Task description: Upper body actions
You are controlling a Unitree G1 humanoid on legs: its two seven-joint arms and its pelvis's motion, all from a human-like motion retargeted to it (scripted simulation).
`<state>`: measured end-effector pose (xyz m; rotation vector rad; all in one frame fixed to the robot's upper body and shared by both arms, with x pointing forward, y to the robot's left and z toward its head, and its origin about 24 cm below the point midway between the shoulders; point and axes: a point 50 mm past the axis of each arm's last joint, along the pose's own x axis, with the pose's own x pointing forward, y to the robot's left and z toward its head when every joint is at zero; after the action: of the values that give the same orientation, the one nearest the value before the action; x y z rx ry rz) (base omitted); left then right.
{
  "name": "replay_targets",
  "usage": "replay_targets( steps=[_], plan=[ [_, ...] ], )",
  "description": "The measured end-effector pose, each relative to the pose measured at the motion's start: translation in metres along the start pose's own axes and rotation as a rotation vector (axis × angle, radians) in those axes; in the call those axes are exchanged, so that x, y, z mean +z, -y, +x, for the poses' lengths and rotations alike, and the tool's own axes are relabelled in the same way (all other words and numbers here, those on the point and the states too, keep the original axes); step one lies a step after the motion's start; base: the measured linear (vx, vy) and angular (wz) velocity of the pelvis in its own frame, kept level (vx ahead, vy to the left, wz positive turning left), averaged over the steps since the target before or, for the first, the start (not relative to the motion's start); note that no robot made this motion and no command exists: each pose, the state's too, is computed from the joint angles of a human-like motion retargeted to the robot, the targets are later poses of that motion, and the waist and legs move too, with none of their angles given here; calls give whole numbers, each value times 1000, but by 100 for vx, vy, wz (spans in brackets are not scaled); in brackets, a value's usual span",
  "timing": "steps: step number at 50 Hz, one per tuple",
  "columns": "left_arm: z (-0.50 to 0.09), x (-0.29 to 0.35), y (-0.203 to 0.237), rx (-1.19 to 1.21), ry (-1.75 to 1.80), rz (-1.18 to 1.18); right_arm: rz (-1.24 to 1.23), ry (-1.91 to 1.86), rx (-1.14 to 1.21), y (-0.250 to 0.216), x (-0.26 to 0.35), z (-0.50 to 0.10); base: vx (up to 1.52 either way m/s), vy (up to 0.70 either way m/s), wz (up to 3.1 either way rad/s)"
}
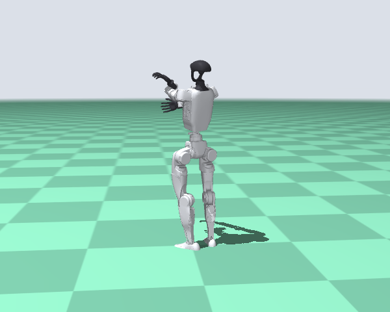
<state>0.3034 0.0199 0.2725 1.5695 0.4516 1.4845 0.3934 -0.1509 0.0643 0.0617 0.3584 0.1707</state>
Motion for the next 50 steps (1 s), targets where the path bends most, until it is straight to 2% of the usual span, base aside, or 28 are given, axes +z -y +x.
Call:
replay_targets(
  steps=[8,20,26,30,34,38,42,47,50],
  plan=[
    [2,-5,-24,128,-45,-105,-6,191,-102,15,65,-3,0,0,0],
    [-1,-11,-34,184,-77,-165,105,231,-134,9,71,-2,0,0,0],
    [-11,-29,-65,128,-128,-320,208,380,27,-40,89,1,-3,0,1],
    [-17,-49,-83,124,-191,-450,158,586,212,-74,117,-13,0,0,0],
    [-12,-65,-57,272,-313,-472,2,761,209,-66,119,-38,-2,0,-1],
    [-25,-110,-13,466,-394,-531,-104,876,87,-47,99,-63,0,-5,-1],
    [-44,-147,25,514,-320,-480,-77,900,-23,-24,66,-78,-4,-5,-3],
    [-69,-176,59,380,-190,-230,-62,698,-140,1,-21,-88,1,-2,-3],
    [-89,-180,67,189,-120,-38,-69,395,-205,6,-110,-102,4,-3,-3]
  ],
)
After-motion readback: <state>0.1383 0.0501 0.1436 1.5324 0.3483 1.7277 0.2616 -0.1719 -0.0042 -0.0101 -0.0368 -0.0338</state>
